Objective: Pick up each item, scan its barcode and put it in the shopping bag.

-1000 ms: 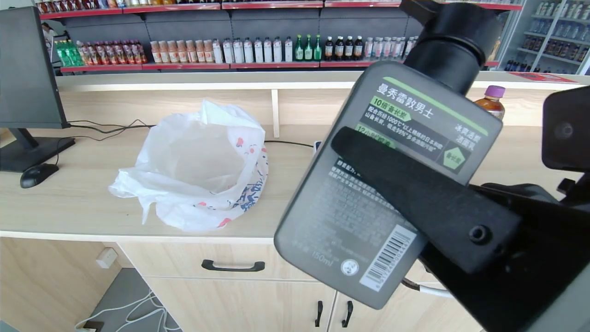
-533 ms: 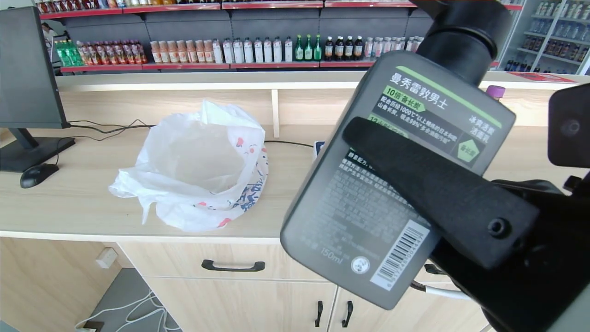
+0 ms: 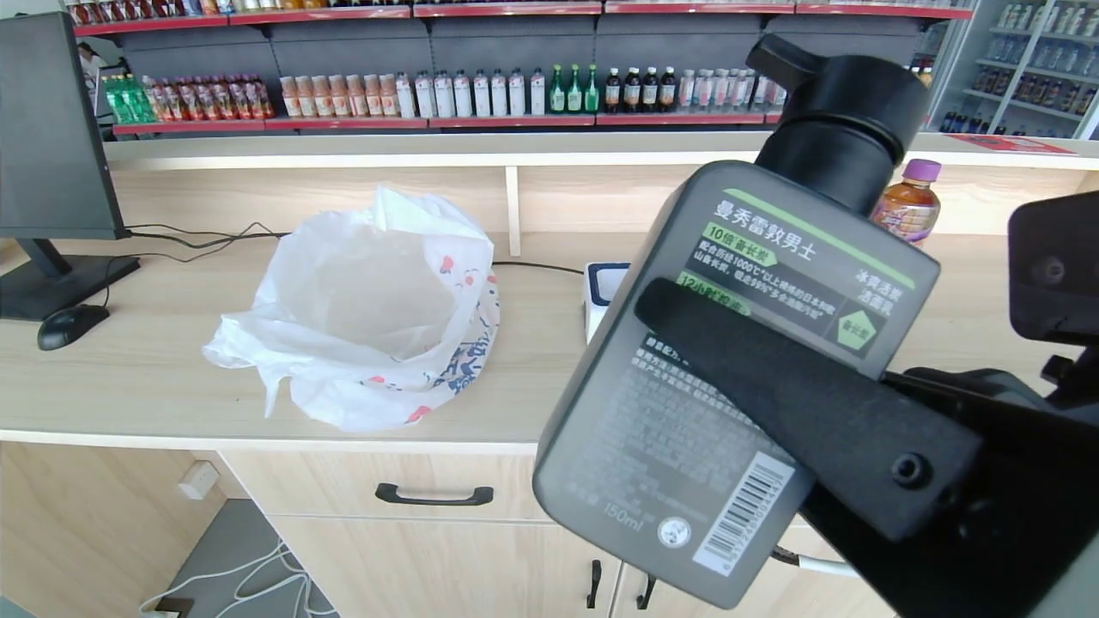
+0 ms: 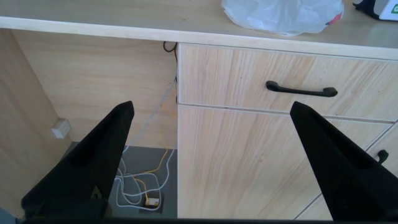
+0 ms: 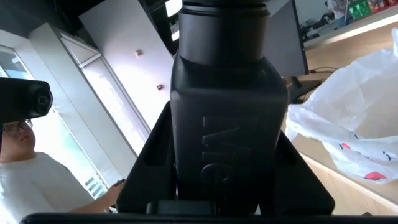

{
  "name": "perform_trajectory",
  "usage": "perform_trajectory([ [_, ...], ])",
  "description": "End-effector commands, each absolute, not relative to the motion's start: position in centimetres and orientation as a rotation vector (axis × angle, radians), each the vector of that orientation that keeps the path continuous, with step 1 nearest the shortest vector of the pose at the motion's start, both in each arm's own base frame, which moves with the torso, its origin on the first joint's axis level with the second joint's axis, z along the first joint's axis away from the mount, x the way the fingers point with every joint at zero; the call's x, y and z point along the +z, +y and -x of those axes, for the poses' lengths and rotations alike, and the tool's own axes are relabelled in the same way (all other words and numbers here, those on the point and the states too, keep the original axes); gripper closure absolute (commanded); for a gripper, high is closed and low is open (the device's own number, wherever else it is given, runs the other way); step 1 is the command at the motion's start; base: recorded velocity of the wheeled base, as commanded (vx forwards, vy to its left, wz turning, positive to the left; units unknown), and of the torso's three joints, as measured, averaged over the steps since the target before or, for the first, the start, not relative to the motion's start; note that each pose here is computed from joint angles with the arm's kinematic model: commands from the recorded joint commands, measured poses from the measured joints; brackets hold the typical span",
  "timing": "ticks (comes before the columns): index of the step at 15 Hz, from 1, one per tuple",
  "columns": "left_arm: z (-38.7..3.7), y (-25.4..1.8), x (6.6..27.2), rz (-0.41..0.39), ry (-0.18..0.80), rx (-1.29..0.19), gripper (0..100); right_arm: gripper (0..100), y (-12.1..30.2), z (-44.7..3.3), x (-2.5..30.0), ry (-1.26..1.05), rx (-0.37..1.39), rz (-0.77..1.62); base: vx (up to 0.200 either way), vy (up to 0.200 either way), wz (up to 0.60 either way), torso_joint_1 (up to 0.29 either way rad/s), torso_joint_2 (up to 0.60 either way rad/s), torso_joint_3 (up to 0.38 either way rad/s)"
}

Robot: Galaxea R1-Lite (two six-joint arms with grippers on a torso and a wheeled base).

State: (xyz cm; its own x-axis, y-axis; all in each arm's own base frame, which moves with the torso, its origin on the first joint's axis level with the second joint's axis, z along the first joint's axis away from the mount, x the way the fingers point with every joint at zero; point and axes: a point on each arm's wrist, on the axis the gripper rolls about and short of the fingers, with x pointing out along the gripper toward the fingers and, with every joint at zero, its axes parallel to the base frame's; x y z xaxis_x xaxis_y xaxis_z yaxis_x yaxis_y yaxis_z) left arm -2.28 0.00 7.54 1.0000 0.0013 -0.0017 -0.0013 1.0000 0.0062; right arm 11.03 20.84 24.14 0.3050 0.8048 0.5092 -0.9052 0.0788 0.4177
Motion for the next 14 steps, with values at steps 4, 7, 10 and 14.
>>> perform_trajectory([
  [4, 2.3, 0.0, 7.5, -0.006, 0.003, 0.002, 0, 100, 21.1, -11.3, 23.2, -0.168, 1.265, -0.682, 0.000, 0.000, 0.00, 0.000, 0.00, 0.000],
  [7, 2.3, 0.0, 7.5, -0.006, 0.003, 0.002, 0, 100, 21.5, -13.4, 21.9, -0.213, 1.178, -0.534, 0.000, 0.000, 0.00, 0.000, 0.00, 0.000],
  [10, 2.3, 0.0, 7.5, -0.006, 0.003, 0.002, 0, 100, 21.0, -15.0, 21.0, -0.261, 1.102, -0.400, 0.000, 0.000, 0.00, 0.000, 0.00, 0.000],
  [14, 2.3, 0.0, 7.6, -0.006, 0.002, 0.002, 0, 100, 17.6, -18.7, 21.2, -0.336, 0.892, -0.293, 0.000, 0.000, 0.00, 0.000, 0.00, 0.000],
])
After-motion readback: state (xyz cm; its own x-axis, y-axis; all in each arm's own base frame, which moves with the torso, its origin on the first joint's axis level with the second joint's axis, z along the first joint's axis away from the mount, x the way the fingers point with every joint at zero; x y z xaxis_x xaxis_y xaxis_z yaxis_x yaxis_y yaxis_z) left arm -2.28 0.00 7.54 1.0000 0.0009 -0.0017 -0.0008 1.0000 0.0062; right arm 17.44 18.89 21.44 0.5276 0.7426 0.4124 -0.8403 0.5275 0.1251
